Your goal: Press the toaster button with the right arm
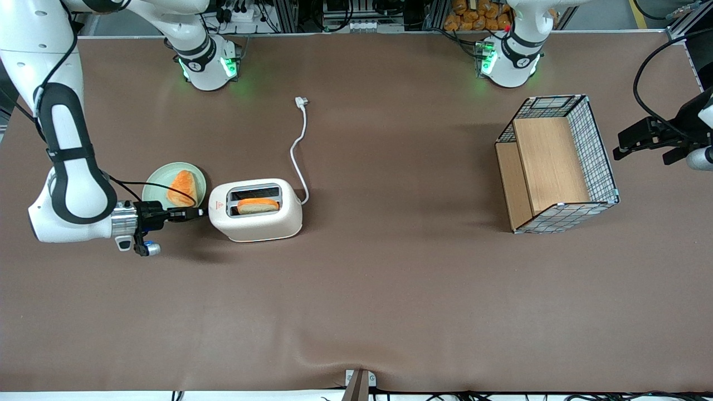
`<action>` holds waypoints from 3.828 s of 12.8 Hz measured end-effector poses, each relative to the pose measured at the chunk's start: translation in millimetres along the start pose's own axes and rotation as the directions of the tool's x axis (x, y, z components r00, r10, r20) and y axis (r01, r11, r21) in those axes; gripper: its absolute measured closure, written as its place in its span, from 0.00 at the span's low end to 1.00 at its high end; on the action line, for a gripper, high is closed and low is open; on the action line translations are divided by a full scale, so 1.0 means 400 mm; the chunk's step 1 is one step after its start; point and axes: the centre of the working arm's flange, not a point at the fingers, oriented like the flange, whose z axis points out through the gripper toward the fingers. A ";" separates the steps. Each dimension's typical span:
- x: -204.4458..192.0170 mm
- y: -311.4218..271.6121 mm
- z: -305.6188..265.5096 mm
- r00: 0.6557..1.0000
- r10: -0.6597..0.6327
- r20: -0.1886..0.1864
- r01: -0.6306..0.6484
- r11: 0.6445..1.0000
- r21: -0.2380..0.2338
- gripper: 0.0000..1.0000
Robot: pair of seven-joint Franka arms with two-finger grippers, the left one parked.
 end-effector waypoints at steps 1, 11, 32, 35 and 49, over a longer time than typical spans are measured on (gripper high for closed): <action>0.003 0.007 0.006 1.000 -0.005 0.000 0.005 1.000 0.001 0.99; 0.016 0.041 0.029 0.999 -0.031 -0.006 0.031 0.999 0.006 0.99; -0.091 -0.377 -0.405 0.984 0.164 -0.067 -0.176 0.955 -0.238 0.75; -0.183 -0.523 -0.464 0.989 0.062 -0.134 -0.117 0.886 -0.449 0.47; -0.497 -0.748 -0.656 0.950 -0.130 -0.285 -0.098 0.740 -0.665 0.00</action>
